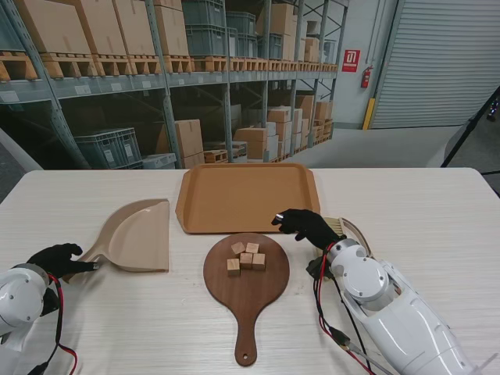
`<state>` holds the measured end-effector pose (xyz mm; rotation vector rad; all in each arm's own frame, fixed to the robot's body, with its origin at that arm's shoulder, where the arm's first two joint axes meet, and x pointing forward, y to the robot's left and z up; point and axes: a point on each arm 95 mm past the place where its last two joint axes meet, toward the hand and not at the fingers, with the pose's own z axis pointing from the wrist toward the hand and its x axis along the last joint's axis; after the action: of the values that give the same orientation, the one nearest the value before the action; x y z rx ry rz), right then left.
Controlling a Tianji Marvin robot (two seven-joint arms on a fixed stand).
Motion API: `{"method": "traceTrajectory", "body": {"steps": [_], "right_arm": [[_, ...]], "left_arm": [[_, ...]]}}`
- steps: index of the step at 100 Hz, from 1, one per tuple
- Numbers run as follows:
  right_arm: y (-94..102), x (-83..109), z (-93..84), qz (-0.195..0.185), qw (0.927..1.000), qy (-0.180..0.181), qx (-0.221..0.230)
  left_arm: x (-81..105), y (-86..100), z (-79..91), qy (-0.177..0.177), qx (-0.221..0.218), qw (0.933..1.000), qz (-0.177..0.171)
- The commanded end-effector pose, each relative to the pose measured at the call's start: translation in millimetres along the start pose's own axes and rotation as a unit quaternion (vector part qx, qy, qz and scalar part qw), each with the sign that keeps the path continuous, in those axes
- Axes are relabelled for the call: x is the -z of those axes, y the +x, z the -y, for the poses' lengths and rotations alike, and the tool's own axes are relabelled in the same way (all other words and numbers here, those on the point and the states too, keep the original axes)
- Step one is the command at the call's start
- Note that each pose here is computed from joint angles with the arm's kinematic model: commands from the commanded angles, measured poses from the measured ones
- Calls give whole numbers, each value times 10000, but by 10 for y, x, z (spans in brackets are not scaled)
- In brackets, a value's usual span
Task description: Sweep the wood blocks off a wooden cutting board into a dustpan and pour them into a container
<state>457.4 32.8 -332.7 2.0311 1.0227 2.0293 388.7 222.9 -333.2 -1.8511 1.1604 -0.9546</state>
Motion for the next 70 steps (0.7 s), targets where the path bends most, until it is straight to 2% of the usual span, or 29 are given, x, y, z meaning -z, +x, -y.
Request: {"method": "traceTrajectory", "body": {"steps": [1, 32, 70], "right_arm": [[-24, 22, 64, 47, 9999, 118, -29], [-38, 22, 75, 71, 9998, 161, -44], [-70, 51, 104, 151, 9997, 183, -93]], "left_arm": [[-18, 26, -54, -63, 41, 10000, 43], [-77, 56, -110, 141, 121, 9995, 245], [-5, 69, -264, 178, 184, 9995, 195]]}}
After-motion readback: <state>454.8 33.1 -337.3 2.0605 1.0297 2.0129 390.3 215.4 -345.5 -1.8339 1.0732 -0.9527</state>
